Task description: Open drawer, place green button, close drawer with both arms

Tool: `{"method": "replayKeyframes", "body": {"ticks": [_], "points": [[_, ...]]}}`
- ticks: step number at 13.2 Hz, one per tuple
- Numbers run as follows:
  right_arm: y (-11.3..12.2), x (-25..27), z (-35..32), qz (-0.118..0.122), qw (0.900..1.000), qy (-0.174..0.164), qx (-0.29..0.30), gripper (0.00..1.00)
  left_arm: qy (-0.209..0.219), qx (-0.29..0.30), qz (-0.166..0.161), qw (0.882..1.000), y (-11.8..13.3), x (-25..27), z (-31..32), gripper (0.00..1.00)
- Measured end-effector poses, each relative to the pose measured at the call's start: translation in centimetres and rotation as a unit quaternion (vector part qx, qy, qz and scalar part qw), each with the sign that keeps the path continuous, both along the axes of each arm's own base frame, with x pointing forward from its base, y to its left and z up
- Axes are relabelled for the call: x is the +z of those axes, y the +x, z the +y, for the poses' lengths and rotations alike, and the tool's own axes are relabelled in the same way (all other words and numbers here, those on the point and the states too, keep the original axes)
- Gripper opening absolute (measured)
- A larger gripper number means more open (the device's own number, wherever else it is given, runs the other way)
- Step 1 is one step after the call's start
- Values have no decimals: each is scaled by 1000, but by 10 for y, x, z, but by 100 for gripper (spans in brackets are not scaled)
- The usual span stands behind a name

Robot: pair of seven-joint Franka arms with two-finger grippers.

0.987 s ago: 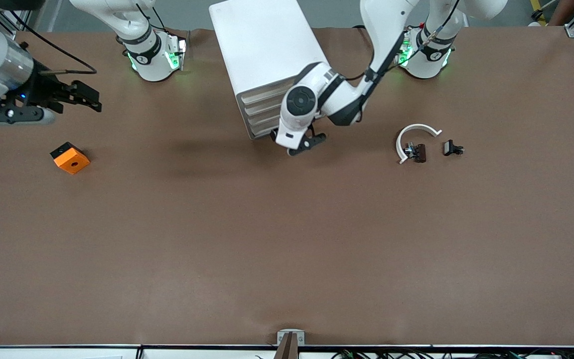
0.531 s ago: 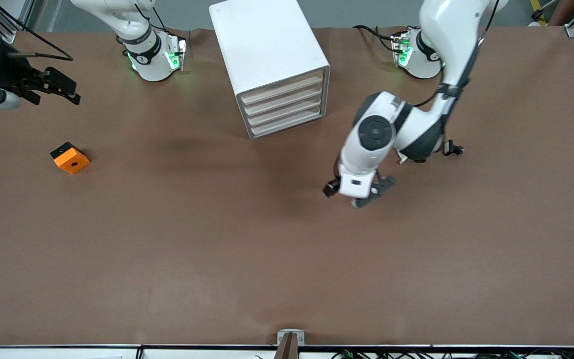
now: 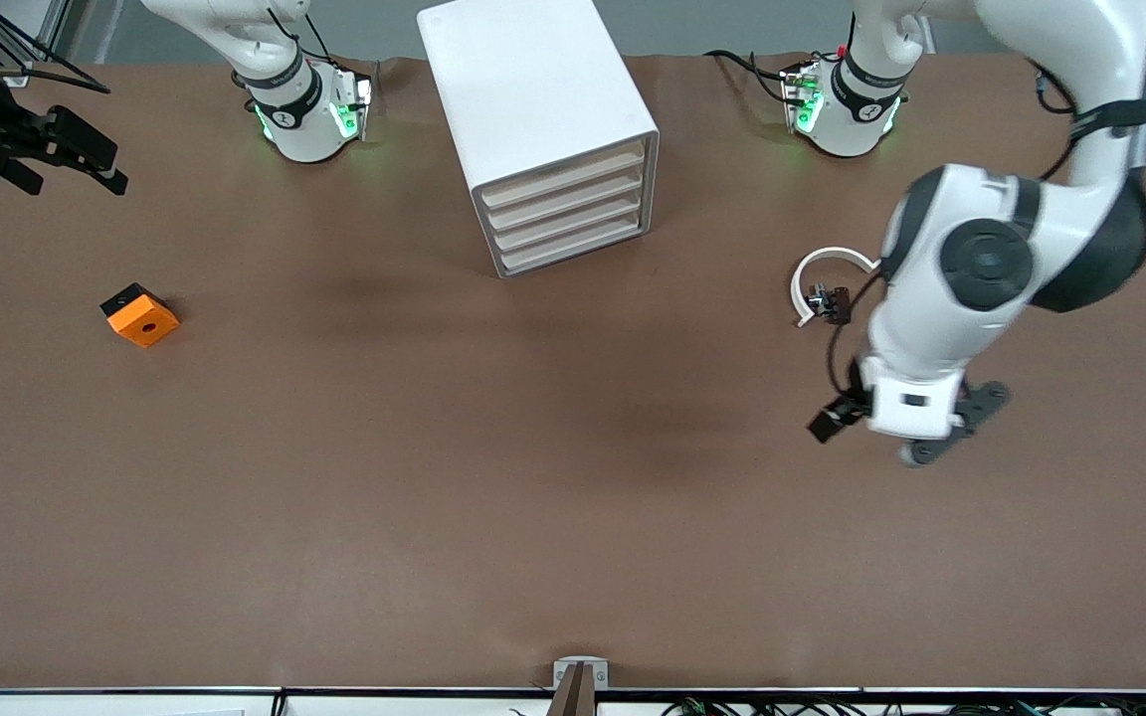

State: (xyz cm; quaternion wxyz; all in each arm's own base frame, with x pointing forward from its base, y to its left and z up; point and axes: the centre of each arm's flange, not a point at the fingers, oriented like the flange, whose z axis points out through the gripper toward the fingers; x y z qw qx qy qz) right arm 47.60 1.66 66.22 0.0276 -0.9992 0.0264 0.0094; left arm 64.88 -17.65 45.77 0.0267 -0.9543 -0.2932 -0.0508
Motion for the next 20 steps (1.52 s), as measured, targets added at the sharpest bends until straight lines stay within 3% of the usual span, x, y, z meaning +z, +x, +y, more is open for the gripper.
{"method": "replayKeyframes", "body": {"ticks": [4,9,13,16,20], "points": [[15,-2,-6,0,1000,1,-6,100,15,-12,17,1000,-15,54,47,100],[47,-4,-15,-4,1000,4,-12,100,33,-94,35,994,-54,130,95,100],[68,-32,-25,20,1000,1,-18,100,42,-153,44,986,-85,174,123,100],[73,-35,-26,21,1000,0,-18,100,31,-207,49,977,-96,187,142,100],[73,-27,-27,13,1000,0,-19,100,2,-230,43,972,-112,197,148,100]]}}
